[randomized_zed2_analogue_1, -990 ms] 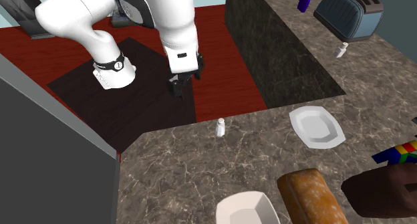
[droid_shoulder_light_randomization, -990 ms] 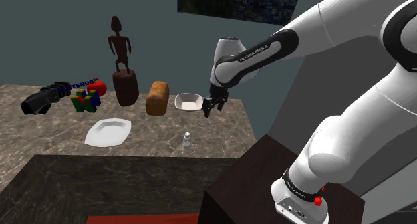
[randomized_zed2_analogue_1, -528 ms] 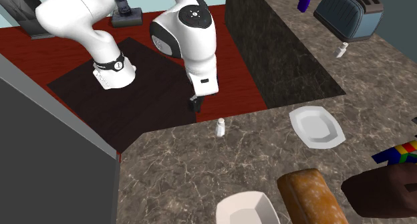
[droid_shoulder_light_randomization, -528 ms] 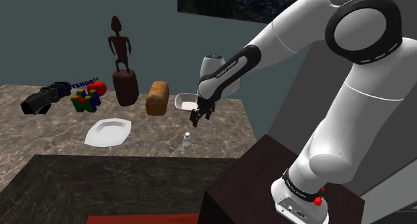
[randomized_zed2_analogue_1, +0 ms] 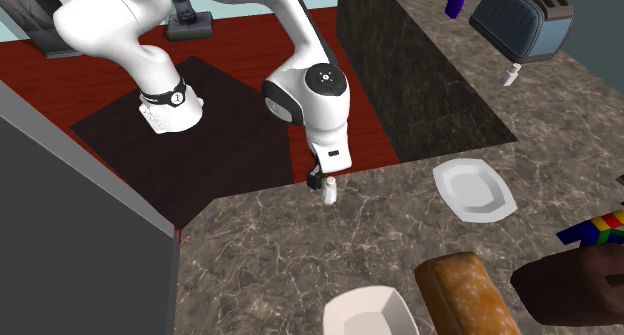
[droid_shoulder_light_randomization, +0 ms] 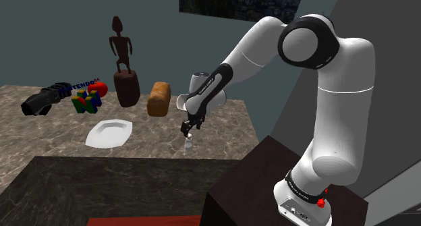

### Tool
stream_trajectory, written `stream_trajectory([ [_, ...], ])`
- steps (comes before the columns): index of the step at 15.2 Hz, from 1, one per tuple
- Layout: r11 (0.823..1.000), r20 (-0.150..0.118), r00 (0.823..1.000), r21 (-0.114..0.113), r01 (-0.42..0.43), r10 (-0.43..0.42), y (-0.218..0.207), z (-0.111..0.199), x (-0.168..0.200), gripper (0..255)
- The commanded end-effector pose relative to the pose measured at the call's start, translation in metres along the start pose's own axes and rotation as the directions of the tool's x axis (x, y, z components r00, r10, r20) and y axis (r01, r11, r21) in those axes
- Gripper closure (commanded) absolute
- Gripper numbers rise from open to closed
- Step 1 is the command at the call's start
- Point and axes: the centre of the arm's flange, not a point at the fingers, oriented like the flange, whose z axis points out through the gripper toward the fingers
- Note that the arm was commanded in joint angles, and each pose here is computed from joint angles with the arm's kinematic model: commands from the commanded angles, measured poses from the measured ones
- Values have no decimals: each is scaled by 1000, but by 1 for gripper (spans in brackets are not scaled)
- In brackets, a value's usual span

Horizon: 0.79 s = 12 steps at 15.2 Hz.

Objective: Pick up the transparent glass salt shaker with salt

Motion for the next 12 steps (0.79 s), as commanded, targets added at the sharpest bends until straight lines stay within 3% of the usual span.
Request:
stream_trajectory([
  [1, 1000, -1, 1000, 1, 2, -2, -1, 13, 6, 0],
  [9, 1000, -1, 1000, 1, 2, -2, 2, 47, 5, 0],
  [10, 1000, -1, 1000, 1, 2, -2, 2, 47, 6, 255],
  [12, 1000, -1, 1000, 1, 2, -2, 2, 48, 6, 255],
])
